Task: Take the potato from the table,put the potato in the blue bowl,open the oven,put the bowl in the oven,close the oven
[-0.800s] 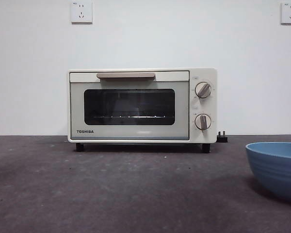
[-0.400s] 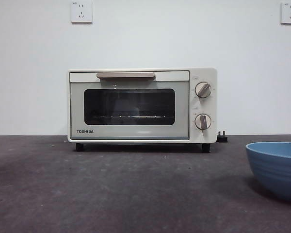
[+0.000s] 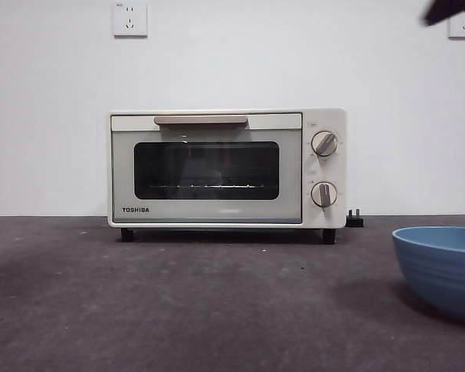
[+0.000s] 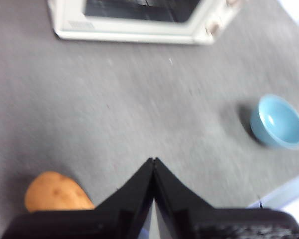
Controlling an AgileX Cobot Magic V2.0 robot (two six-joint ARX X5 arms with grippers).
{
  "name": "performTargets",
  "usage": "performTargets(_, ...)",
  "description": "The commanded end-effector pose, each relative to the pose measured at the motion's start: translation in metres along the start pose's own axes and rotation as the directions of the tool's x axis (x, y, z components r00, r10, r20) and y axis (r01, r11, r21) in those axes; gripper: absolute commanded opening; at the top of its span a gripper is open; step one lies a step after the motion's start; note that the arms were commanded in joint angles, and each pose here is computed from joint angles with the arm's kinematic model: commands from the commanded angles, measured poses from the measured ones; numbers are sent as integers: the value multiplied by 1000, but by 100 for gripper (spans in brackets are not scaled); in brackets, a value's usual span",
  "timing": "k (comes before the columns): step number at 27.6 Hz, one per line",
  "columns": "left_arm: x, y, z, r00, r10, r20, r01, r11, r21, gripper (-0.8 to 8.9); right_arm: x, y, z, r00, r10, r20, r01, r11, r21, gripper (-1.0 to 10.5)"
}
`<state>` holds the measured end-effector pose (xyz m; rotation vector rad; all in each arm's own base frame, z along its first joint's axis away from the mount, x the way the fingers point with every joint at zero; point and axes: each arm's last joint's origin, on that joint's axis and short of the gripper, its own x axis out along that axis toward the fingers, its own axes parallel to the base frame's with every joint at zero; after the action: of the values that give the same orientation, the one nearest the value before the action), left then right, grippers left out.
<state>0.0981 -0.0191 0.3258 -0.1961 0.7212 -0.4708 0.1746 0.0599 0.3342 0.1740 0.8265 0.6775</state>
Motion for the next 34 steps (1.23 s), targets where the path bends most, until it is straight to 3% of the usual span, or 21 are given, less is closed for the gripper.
performTargets(1,-1,-3,0,1000,-20,1,20,999,48,-6,21,20,13,999,41,-22,-43,997,-65,-8)
performTargets(7,-3,-8,-8,997,-52,-53,55,996,68,-5,68,65,34,988,128,-89,-142,975,-170,-8)
performTargets(20,-23,-15,-38,986,-68,-151,77,996,51,-5,179,180,51,909,261,-325,-360,884,-298,-8)
performTargets(25,-35,-18,-52,985,-67,-159,76,996,46,-6,219,219,53,872,241,-427,-385,875,-292,-8)
performTargets(28,-43,-20,-59,992,-56,-116,63,996,56,-6,236,226,54,860,229,-455,-381,882,-277,-7)
performTargets(29,-46,-20,-61,995,-32,-97,38,997,66,-5,240,226,53,862,229,-452,-374,889,-264,-3)
performTargets(32,-62,-20,-63,986,164,5,-164,979,122,-6,259,226,47,862,233,-451,-365,902,-231,13)
performTargets(34,-73,-23,-62,980,190,58,-196,970,143,-6,270,226,43,861,233,-452,-362,905,-223,160)
